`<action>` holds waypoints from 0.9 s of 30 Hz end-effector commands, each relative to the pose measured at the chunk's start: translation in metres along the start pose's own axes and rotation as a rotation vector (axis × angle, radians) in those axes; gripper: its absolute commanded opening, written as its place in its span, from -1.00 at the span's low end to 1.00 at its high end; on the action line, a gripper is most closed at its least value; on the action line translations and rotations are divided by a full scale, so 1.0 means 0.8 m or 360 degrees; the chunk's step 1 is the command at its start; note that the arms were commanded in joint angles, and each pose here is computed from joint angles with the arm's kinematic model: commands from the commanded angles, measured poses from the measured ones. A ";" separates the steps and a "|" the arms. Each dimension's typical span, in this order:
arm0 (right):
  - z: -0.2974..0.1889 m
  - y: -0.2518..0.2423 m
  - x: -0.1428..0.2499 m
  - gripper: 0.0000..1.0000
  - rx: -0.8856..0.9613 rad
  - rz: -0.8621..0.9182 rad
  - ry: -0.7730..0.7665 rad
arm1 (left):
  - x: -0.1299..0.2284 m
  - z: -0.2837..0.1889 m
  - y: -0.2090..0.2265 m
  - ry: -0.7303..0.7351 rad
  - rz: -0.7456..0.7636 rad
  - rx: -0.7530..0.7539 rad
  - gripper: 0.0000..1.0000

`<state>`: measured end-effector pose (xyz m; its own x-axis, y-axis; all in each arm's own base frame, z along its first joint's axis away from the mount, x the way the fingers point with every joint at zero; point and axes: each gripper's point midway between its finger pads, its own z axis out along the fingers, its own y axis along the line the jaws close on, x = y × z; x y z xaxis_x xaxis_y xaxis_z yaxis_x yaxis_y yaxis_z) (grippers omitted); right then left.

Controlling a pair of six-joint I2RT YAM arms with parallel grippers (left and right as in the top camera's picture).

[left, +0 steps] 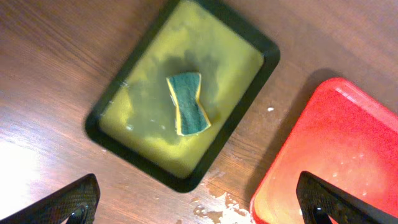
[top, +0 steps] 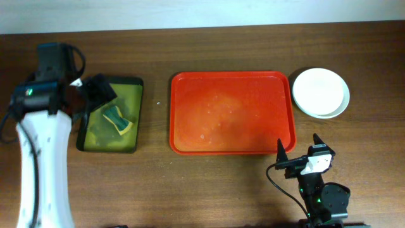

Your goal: Clean dirty plates on tray and stack at the side

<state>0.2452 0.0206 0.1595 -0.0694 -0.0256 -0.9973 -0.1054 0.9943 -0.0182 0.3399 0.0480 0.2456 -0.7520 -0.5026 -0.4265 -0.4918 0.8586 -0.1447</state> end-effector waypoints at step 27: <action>0.000 -0.001 0.003 0.97 0.0009 0.0001 0.0001 | 0.164 -0.021 0.015 -0.1379 0.0815 0.0560 0.98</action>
<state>0.2451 0.0205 0.1599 -0.0678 -0.0259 -0.9974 -0.1050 0.9943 -0.0187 0.2252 -0.0067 0.2049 -0.2792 0.0120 -0.9602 0.0337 0.9994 0.0027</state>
